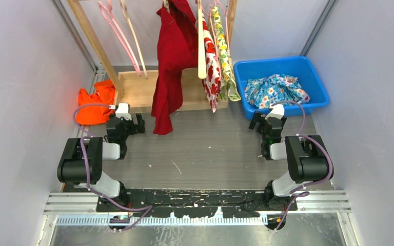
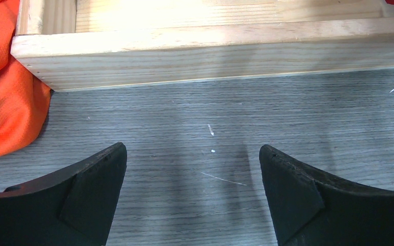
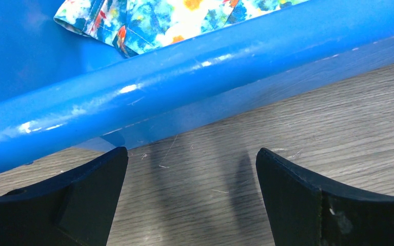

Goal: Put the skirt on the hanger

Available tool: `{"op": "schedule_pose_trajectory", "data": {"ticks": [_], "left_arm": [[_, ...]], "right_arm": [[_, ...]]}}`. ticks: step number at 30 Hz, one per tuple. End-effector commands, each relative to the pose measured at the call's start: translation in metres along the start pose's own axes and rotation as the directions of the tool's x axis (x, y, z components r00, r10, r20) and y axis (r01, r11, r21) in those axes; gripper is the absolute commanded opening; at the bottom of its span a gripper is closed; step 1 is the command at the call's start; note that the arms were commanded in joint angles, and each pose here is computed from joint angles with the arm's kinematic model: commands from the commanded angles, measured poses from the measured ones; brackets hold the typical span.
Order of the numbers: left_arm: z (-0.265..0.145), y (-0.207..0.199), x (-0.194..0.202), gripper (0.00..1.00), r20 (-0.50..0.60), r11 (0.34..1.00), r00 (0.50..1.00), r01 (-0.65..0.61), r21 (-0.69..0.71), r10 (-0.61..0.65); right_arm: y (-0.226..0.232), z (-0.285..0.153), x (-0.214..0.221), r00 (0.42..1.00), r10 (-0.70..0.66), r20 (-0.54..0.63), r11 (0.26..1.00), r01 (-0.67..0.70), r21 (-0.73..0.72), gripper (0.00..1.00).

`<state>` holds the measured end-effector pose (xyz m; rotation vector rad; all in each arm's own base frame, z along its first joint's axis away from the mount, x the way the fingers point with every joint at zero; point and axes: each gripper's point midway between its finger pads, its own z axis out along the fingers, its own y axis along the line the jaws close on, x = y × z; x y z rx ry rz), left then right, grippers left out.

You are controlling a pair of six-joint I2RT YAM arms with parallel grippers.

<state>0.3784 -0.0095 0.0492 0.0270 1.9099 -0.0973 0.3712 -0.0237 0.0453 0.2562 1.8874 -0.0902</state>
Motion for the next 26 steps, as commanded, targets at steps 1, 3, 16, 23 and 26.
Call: {"op": "schedule_pose_trajectory", "data": {"ticks": [1,3,16,23,26], "left_arm": [[0.0065,-0.0016,-0.0225,1.00,0.070,0.999,0.997,-0.033,0.010,0.033],[0.0066,-0.0014,-0.0222,1.00,0.069,0.999,0.997,-0.033,0.009,0.033],[0.0066,-0.0014,-0.0224,1.00,0.070,0.999,0.997,-0.033,0.009,0.033],[0.0066,-0.0014,-0.0224,1.00,0.070,0.999,0.997,-0.034,0.009,0.033],[0.0067,-0.0016,-0.0222,1.00,0.069,0.999,0.997,-0.033,0.010,0.033]], "right_arm": [[0.0035,0.0060,-0.0243,0.997,0.019,0.074,1.000,-0.018,-0.007,1.00],[0.0032,0.0061,-0.0244,0.997,0.018,0.074,1.000,-0.018,-0.007,1.00],[0.0031,0.0058,-0.0245,0.997,0.019,0.075,1.000,-0.018,-0.007,1.00],[0.0039,0.0076,-0.0240,0.997,0.019,0.069,1.000,-0.019,-0.013,1.00],[0.0030,0.0068,-0.0249,0.997,0.024,0.071,1.000,-0.023,-0.011,1.00]]}}
